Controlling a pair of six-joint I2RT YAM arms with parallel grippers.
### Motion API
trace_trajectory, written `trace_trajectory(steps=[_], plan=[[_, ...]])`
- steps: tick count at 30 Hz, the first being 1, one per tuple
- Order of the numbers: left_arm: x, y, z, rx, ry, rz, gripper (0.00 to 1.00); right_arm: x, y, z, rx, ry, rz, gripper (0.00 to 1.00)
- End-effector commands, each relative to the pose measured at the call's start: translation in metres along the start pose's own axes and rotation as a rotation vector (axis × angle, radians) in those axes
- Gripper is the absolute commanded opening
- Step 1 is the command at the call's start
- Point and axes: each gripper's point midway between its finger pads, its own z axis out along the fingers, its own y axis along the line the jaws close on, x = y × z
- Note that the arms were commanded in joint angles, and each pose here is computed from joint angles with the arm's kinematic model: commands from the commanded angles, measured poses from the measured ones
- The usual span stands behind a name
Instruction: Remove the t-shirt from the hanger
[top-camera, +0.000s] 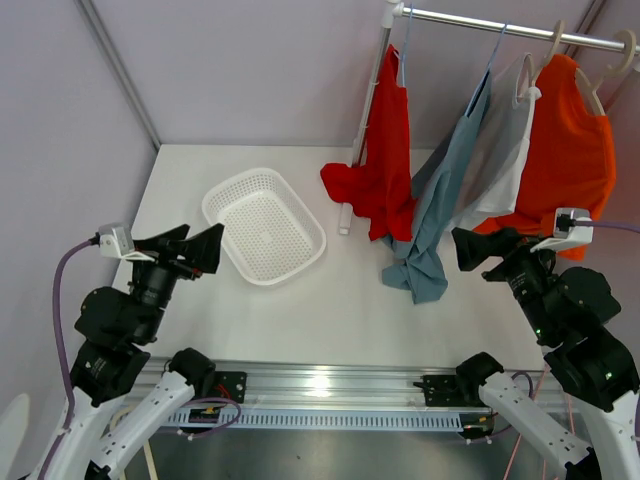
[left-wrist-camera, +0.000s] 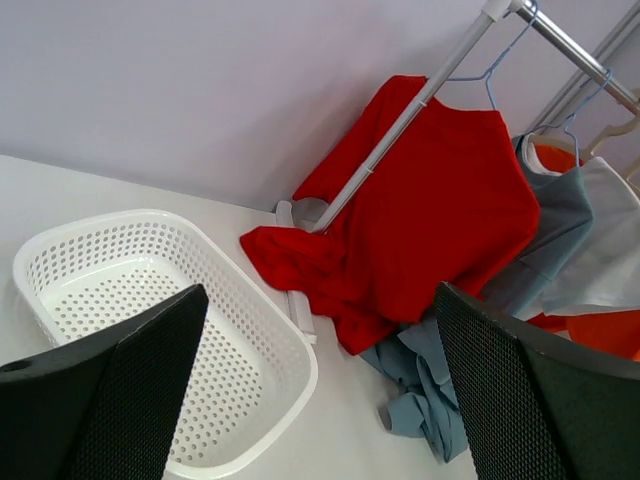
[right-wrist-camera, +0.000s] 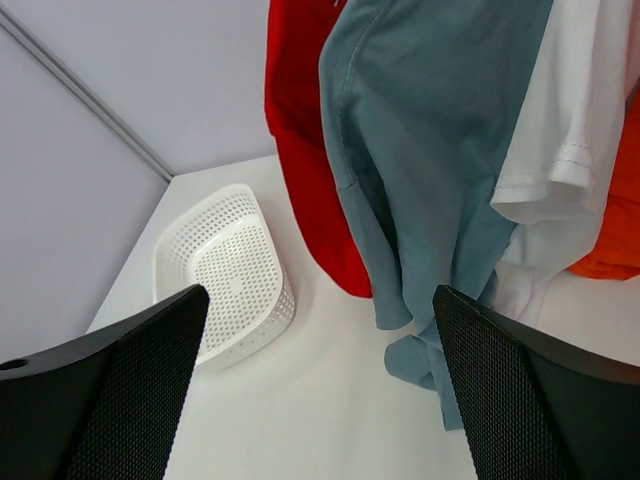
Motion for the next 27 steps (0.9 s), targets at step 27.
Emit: trace_trajectory(steps=[27], plan=[[0.04,-0.023,0.028,0.117,0.124,0.015,1.0,-0.23,-0.086,0.113,0.534,-0.198,-0.217,0.99]])
